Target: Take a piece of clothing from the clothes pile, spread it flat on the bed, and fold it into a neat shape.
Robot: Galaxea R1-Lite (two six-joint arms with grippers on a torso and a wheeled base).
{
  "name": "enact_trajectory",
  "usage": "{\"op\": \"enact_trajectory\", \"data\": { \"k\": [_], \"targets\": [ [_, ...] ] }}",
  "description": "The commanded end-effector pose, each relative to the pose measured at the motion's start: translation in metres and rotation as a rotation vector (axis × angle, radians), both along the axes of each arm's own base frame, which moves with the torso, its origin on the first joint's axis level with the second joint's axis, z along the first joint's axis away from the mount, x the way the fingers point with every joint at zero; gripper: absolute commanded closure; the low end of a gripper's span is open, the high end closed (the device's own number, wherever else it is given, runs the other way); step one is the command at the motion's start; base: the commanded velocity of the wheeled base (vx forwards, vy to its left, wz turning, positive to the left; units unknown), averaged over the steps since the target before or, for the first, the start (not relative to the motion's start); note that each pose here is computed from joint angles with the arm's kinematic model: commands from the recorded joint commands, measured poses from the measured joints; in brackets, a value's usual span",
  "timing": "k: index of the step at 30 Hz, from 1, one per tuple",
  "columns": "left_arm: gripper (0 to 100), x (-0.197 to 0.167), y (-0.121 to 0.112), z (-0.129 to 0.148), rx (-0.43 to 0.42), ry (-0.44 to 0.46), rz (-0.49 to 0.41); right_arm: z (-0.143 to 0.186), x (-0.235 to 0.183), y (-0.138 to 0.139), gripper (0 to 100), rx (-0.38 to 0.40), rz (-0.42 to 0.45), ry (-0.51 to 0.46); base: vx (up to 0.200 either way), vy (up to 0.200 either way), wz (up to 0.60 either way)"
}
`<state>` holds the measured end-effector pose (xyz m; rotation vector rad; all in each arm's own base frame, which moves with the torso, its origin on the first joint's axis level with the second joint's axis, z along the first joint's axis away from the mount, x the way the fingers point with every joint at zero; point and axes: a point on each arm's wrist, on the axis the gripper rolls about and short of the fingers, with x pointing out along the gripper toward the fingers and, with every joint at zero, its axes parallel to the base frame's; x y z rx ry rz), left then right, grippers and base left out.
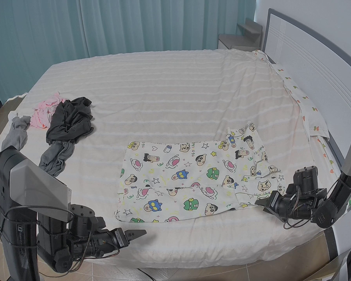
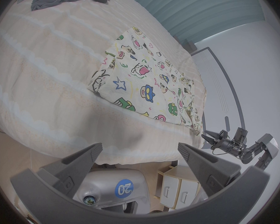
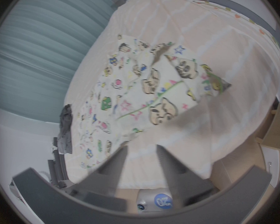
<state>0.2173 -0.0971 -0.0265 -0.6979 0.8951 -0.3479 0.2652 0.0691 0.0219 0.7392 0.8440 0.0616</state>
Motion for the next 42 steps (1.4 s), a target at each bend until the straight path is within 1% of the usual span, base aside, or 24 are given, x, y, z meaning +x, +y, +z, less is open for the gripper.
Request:
{"op": "enact_trajectory", "data": {
  "k": [1, 2, 4, 9, 15, 17, 22, 30, 35, 38, 39, 42],
  "targets": [
    [0, 0.001, -0.001, 0.001, 0.006, -0.012, 0.011, 0.013, 0.004, 0.005, 0, 0.054, 0.042, -0.064, 0.0, 0.0, 0.0],
    [0, 0.001, -0.001, 0.001, 0.009, -0.018, 0.018, 0.012, 0.003, 0.005, 0, 0.073, 0.062, -0.069, 0.0, 0.0, 0.0],
    [0, 0.0, -0.001, 0.002, 0.011, -0.019, 0.019, 0.007, -0.002, 0.004, 0, 0.078, 0.074, -0.06, 0.0, 0.0, 0.0],
    [0, 0.005, -0.003, 0.002, 0.007, -0.035, 0.023, 0.004, -0.018, -0.001, 0, 0.081, 0.071, -0.112, 0.0, 0.0, 0.0],
    [0, 0.004, -0.001, 0.002, 0.01, -0.032, 0.028, 0.002, -0.025, -0.008, 0, 0.099, 0.052, -0.206, 0.2, 0.0, 0.0],
    [0, 0.004, -0.001, 0.002, 0.01, -0.032, 0.028, -0.001, -0.026, -0.009, 0, 0.101, 0.054, -0.221, 0.2, 0.0, 0.0],
    [0, 0.005, -0.002, 0.002, 0.01, -0.033, 0.028, -0.001, -0.028, -0.009, 0, 0.107, 0.055, -0.248, 0.2, 0.0, 0.0],
    [0, 0.005, -0.002, 0.002, 0.009, -0.037, 0.028, 0.001, -0.028, -0.01, 0, 0.109, 0.054, -0.259, 0.2, 0.0, 0.0],
    [0, 0.007, -0.001, 0.008, 0.034, -0.077, 0.08, 0.006, -0.031, -0.01, 0, 0.116, 0.056, -0.271, 0.0, 0.0, 0.0],
    [0, 0.009, -0.001, 0.024, 0.024, -0.144, 0.112, 0.01, -0.033, -0.01, 0, 0.12, 0.056, -0.282, 0.0, 0.0, 0.0],
    [0, 0.009, -0.001, 0.033, 0.01, -0.181, 0.122, 0.012, -0.033, -0.011, 0, 0.121, 0.056, -0.288, 0.0, 0.0, 0.0],
    [0, 0.01, 0.001, 0.053, -0.027, -0.256, 0.126, 0.014, -0.036, -0.011, 0, 0.125, 0.061, -0.288, 0.0, 0.0, 0.0]
  ]
}}
